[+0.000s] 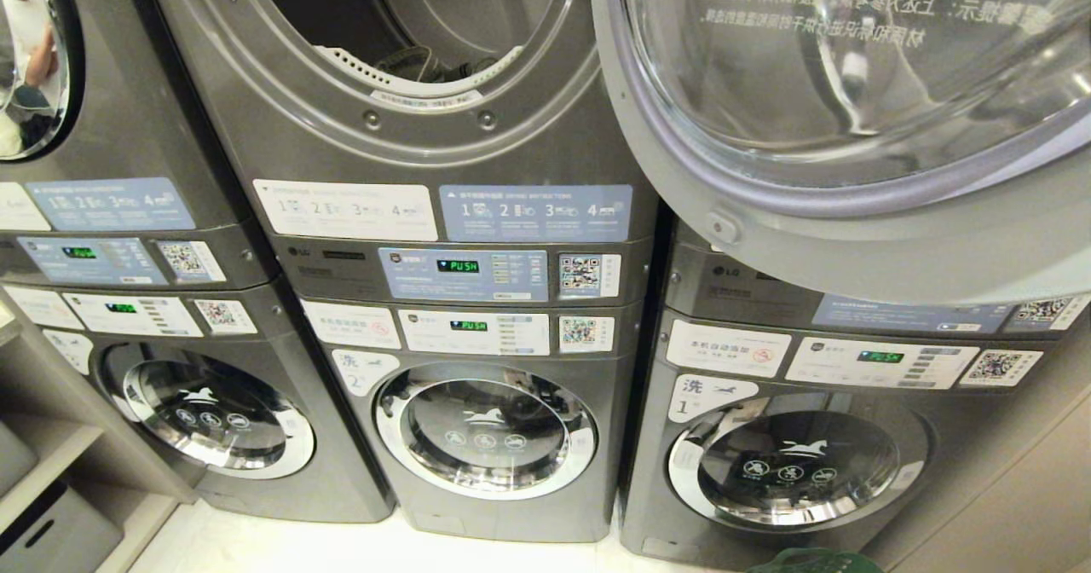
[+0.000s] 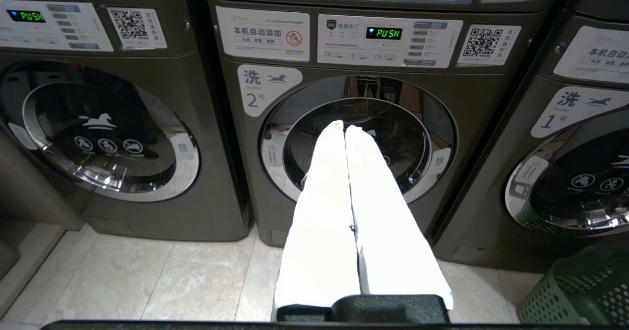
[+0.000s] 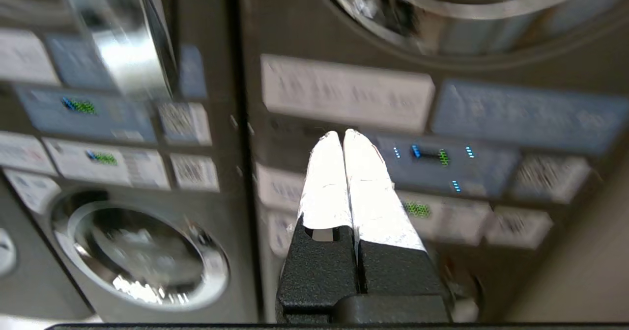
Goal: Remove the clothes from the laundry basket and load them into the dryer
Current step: Close the dryer
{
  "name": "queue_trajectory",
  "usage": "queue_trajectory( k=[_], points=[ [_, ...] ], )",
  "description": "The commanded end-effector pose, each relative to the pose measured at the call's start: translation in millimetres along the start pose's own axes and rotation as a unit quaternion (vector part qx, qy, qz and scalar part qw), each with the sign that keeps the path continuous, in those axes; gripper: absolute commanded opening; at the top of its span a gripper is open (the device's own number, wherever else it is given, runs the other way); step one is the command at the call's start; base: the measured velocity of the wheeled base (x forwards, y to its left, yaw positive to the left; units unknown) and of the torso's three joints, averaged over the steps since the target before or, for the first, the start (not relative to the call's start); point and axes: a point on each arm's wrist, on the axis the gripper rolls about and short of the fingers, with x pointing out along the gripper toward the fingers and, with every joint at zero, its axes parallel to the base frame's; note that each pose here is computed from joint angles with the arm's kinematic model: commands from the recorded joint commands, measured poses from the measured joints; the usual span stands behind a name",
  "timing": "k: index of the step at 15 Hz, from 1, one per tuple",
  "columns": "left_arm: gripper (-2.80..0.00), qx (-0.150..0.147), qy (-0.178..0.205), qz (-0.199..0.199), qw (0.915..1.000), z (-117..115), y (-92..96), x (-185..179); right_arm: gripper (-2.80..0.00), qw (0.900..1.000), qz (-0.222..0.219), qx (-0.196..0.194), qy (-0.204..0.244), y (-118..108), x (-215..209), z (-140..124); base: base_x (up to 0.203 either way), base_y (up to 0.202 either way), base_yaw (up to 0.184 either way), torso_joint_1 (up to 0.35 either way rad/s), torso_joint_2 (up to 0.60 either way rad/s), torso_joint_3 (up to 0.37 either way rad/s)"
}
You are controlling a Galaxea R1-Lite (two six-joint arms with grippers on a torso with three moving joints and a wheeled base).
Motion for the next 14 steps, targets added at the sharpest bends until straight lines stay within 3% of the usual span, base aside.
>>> queue_trajectory(
  k=[1, 2, 7, 11, 14],
  points=[
    [-2.8, 0.0, 0.0, 0.0, 1.0, 0, 0.0, 0, -2.8, 0.999, 0.045, 0.005, 0.006, -2, 48, 14, 0.0, 0.0, 0.0, 0.0, 0.0, 0.0],
    [-2.8, 0.0, 0.0, 0.0, 1.0, 0, 0.0, 0, -2.8, 0.997, 0.076, 0.004, -0.01, 0, 51, 20, 0.0, 0.0, 0.0, 0.0, 0.0, 0.0],
    [-2.8, -0.001, 0.0, 0.001, 1.0, 0, 0.0, 0, -2.8, 0.99, 0.14, 0.002, -0.027, 2, 49, 27, 0.0, 0.0, 0.0, 0.0, 0.0, 0.0],
    [-2.8, -0.001, 0.0, 0.001, 1.0, 0, 0.0, 0, -2.8, 0.986, 0.16, -0.003, -0.045, 2, 62, 30, 0.0, 0.0, 0.0, 0.0, 0.0, 0.0],
    [-2.8, -0.001, 0.0, 0.0, 1.0, 0, 0.0, 0, -2.8, 0.978, 0.202, -0.007, -0.055, 4, 64, 31, 0.0, 0.0, 0.0, 0.0, 0.0, 0.0]
  ],
)
